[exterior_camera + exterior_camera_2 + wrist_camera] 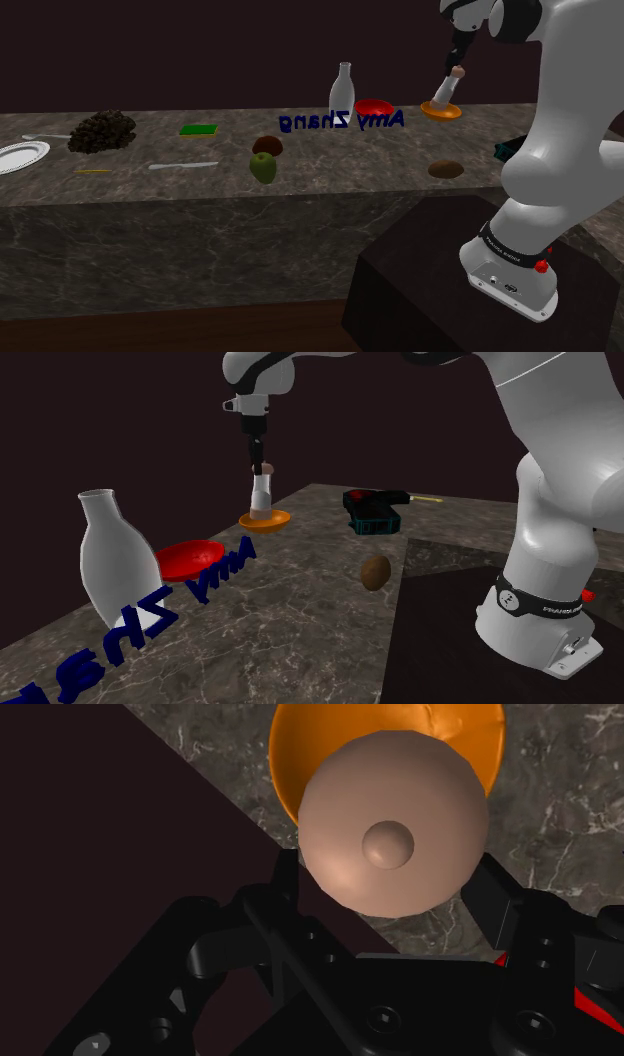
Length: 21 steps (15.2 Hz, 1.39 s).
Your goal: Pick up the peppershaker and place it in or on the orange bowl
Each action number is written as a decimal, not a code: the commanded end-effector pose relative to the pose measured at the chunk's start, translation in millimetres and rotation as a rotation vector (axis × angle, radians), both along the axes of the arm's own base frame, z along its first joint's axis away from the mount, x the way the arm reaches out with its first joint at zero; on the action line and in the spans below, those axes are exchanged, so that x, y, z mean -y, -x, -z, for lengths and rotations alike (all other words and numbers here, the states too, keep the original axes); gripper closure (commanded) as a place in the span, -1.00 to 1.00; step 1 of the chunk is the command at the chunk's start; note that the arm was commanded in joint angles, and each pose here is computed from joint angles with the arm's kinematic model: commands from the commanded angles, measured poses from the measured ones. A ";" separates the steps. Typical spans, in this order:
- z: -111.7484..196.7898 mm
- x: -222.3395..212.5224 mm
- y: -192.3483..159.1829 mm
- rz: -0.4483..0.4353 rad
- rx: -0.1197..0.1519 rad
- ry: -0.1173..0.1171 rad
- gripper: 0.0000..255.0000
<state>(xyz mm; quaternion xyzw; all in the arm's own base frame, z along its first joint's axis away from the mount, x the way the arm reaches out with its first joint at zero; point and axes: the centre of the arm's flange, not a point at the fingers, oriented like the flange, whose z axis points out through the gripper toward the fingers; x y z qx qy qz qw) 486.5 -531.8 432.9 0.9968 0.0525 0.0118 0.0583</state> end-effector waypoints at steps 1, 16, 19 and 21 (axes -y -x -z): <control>-0.1 0.0 0.0 0.000 0.000 0.000 1.00; -49.7 -5.7 1.5 0.000 0.000 0.000 -1.00; -49.7 -5.7 1.5 0.000 0.000 0.000 -1.00; -49.7 -5.7 1.5 0.000 0.000 0.000 -1.00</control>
